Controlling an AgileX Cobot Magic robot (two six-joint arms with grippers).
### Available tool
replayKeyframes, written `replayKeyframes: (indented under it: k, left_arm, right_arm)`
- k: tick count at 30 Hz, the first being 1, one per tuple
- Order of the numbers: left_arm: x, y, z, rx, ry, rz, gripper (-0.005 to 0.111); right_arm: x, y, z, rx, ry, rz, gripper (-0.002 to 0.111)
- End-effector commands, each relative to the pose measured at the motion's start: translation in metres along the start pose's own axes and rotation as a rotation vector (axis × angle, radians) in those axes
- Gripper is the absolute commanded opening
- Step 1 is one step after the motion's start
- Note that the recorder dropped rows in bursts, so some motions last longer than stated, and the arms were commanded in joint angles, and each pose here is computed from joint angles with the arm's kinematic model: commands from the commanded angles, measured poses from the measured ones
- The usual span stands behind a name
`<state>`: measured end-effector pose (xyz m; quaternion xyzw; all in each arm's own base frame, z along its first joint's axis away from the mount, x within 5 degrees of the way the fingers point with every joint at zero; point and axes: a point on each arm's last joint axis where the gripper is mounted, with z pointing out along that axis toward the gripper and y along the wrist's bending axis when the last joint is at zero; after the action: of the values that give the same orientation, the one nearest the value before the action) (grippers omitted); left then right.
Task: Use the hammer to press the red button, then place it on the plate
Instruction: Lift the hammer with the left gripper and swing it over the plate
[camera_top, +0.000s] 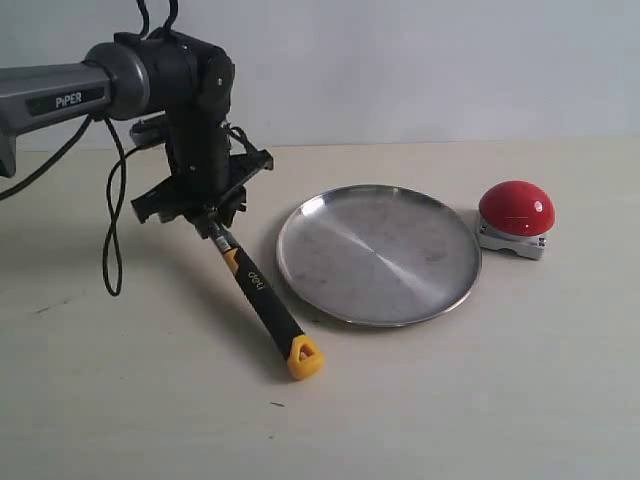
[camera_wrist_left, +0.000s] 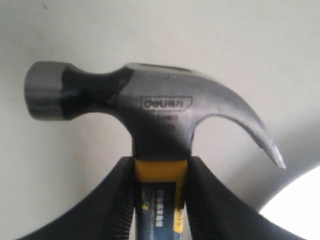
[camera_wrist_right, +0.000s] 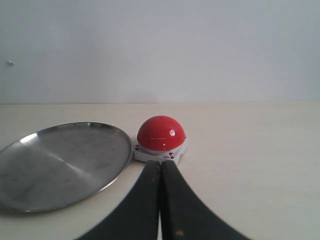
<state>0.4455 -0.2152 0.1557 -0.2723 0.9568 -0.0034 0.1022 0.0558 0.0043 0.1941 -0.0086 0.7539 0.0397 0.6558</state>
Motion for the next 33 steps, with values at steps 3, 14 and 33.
replayKeyframes:
  k: [3, 14, 33]
  left_arm:
    - [0.014, -0.007, -0.042, 0.021, -0.032, 0.041, 0.0]
    - [0.03, -0.015, -0.06, 0.06, -0.025, 0.057, 0.0]
    - [0.047, -0.005, -0.108, 0.158, 0.03, 0.083, 0.0]
  right_arm:
    - [0.0, 0.0, 0.0, 0.006, -0.011, -0.013, 0.0]
    - [0.0, 0.0, 0.0, 0.006, -0.011, -0.013, 0.0]
    - [0.0, 0.0, 0.0, 0.006, -0.013, -0.013, 0.0]
